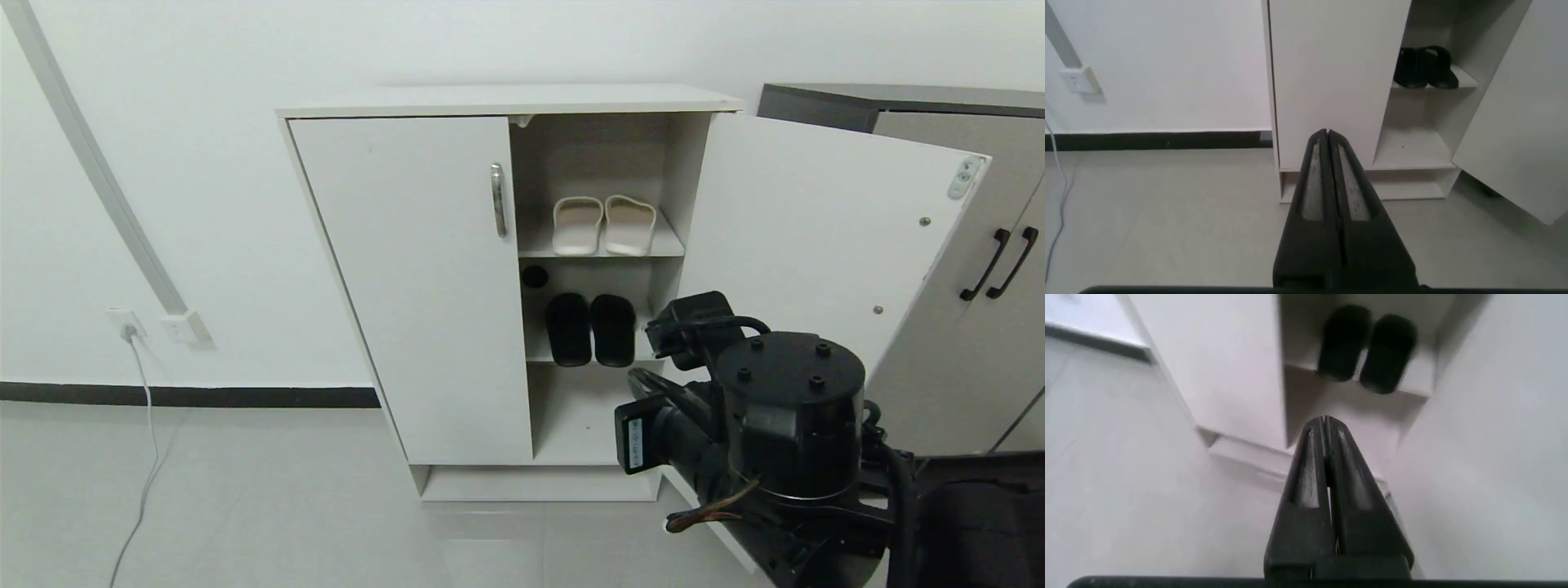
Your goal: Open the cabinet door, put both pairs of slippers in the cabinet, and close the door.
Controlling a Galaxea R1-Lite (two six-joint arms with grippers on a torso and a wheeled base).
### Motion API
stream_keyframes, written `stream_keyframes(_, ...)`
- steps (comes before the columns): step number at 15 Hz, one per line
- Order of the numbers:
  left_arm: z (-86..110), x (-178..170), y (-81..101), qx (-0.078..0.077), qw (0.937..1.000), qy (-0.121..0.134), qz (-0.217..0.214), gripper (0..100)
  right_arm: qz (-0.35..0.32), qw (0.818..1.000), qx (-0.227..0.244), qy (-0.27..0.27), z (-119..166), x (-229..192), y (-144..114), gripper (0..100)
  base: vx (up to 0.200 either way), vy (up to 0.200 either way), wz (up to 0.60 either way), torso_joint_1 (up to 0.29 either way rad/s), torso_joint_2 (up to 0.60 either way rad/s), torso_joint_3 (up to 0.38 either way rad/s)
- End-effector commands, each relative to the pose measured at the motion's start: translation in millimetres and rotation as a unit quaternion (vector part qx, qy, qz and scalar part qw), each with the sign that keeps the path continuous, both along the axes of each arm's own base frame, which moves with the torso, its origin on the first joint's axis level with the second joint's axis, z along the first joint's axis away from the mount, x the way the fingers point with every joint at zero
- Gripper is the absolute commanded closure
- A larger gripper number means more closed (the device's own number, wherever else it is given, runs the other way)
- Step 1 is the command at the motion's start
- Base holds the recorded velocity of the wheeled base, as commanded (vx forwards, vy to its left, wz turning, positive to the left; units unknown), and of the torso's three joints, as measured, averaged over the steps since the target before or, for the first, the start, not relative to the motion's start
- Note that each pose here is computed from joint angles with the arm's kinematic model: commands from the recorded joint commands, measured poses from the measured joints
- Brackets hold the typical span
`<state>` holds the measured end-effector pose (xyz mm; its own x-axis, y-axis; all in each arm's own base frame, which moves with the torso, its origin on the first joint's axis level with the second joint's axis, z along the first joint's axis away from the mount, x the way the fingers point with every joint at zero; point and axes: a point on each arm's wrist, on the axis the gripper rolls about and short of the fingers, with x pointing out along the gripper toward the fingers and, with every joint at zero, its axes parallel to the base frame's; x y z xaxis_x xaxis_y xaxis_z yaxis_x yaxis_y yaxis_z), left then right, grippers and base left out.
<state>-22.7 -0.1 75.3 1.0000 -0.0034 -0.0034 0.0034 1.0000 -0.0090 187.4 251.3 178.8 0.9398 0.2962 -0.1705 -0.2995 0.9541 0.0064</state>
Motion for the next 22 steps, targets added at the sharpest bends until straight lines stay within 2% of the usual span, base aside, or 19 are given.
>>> stream_keyframes(1,0.0,0.0,0.0,0.000,1.0000,0.000,0.000,100,-0.005,1.000,-0.018,0.006,-7.8,2.9,-4.1,100,0.000,0.000,0.00,0.000,0.00,0.000)
stream_keyframes(15,0.0,0.0,0.0,0.001,1.0000,0.000,-0.001,100,-0.012,0.999,-0.030,0.013,-14.7,6.1,-7.8,100,0.000,0.000,0.00,0.000,0.00,0.000)
stream_keyframes(19,0.2,0.0,0.0,0.001,1.0000,-0.001,-0.001,100,-0.012,0.999,-0.031,0.013,-14.9,6.6,-7.1,100,0.000,0.000,0.00,0.007,-0.17,-0.257)
stream_keyframes(22,0.0,0.0,0.0,0.001,1.0000,0.000,-0.001,100,-0.012,0.999,-0.031,0.012,-14.4,6.5,-7.3,100,0.000,0.000,0.00,0.040,-0.50,-0.367)
